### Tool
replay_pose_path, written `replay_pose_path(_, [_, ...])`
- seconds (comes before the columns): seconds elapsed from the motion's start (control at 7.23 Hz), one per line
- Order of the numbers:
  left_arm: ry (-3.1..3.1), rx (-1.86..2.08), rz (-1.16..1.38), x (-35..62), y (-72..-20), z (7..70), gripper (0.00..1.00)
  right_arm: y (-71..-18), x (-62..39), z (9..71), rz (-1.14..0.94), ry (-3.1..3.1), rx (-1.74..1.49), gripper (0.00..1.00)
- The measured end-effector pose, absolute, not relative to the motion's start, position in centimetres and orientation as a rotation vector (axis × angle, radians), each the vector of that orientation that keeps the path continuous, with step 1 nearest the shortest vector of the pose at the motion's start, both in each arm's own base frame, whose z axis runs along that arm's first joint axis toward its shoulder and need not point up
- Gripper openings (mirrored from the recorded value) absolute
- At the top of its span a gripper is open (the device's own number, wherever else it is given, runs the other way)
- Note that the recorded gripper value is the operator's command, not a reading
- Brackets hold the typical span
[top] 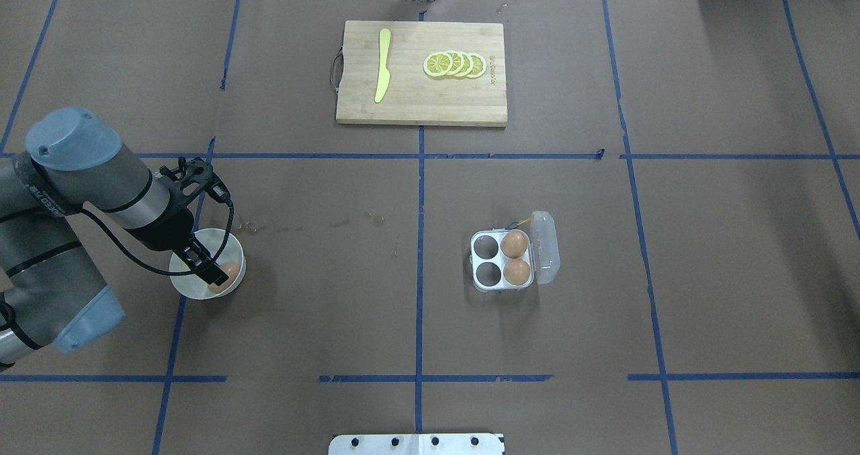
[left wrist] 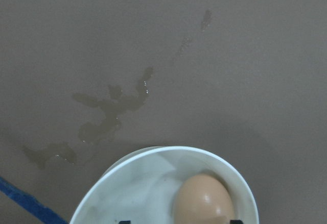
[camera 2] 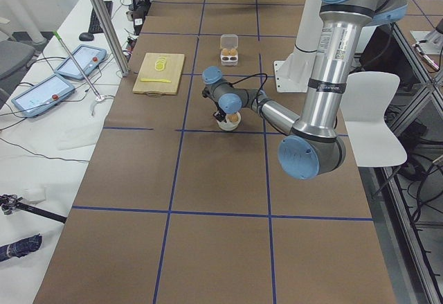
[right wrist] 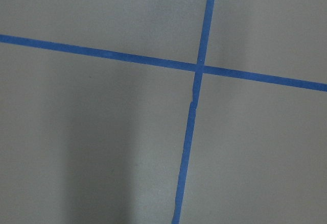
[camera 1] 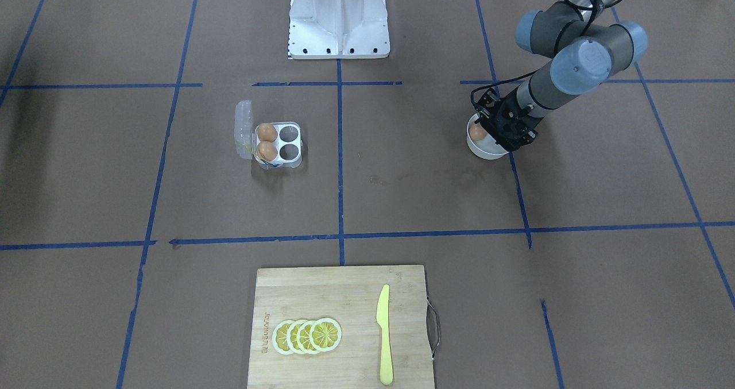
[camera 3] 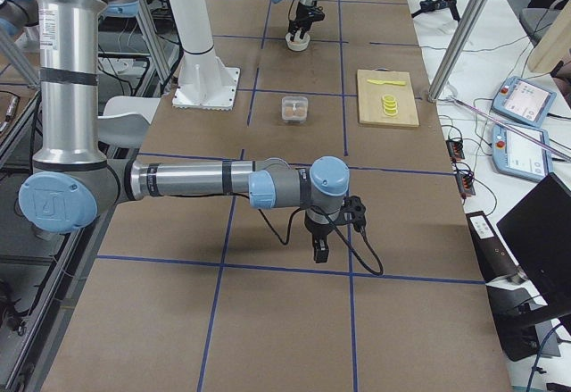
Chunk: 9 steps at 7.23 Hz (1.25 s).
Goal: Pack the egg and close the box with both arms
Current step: 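Close the left gripper on the brown egg inside the bowl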
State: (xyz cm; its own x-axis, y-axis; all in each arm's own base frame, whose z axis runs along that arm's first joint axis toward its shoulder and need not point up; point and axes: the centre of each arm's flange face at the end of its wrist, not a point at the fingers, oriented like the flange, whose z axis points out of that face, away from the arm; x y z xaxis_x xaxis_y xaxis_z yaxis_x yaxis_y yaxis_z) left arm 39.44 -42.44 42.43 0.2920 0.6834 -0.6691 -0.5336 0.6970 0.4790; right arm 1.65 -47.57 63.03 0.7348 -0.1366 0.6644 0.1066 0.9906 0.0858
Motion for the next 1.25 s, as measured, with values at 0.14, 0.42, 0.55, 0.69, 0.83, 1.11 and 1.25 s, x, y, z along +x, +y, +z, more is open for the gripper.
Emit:
replay_pose_path(0.14, [0.981, 0.171, 0.822, 39.74, -42.20, 42.51, 0.71, -47.57, 1.65, 63.07, -0.134, -0.733, 0.042, 1.00])
replay_pose_path(0.42, [0.980, 0.166, 0.827, 40.06, -41.99, 42.64, 0.68, -47.57, 1.65, 63.11, -0.134, -0.733, 0.042, 1.00])
replay_pose_path(0.55, [0.979, 0.164, 0.826, 40.14, -42.01, 42.74, 0.68, -47.57, 1.65, 63.11, -0.133, -0.733, 0.042, 1.00])
replay_pose_path(0.69, [0.979, 0.163, 0.827, 40.21, -42.04, 42.78, 0.68, -47.57, 1.65, 63.11, -0.133, -0.733, 0.042, 1.00])
replay_pose_path(0.83, [0.978, 0.163, 0.827, 40.26, -42.07, 42.81, 0.68, -47.57, 1.65, 63.11, -0.134, -0.733, 0.042, 1.00])
replay_pose_path(1.11, [0.978, 0.164, 0.828, 40.56, -42.32, 42.70, 0.66, -47.57, 1.65, 63.11, -0.133, -0.733, 0.041, 1.00])
replay_pose_path(1.25, [0.977, 0.163, 0.827, 40.68, -42.42, 42.75, 0.59, -47.57, 1.65, 63.11, -0.133, -0.733, 0.041, 1.00])
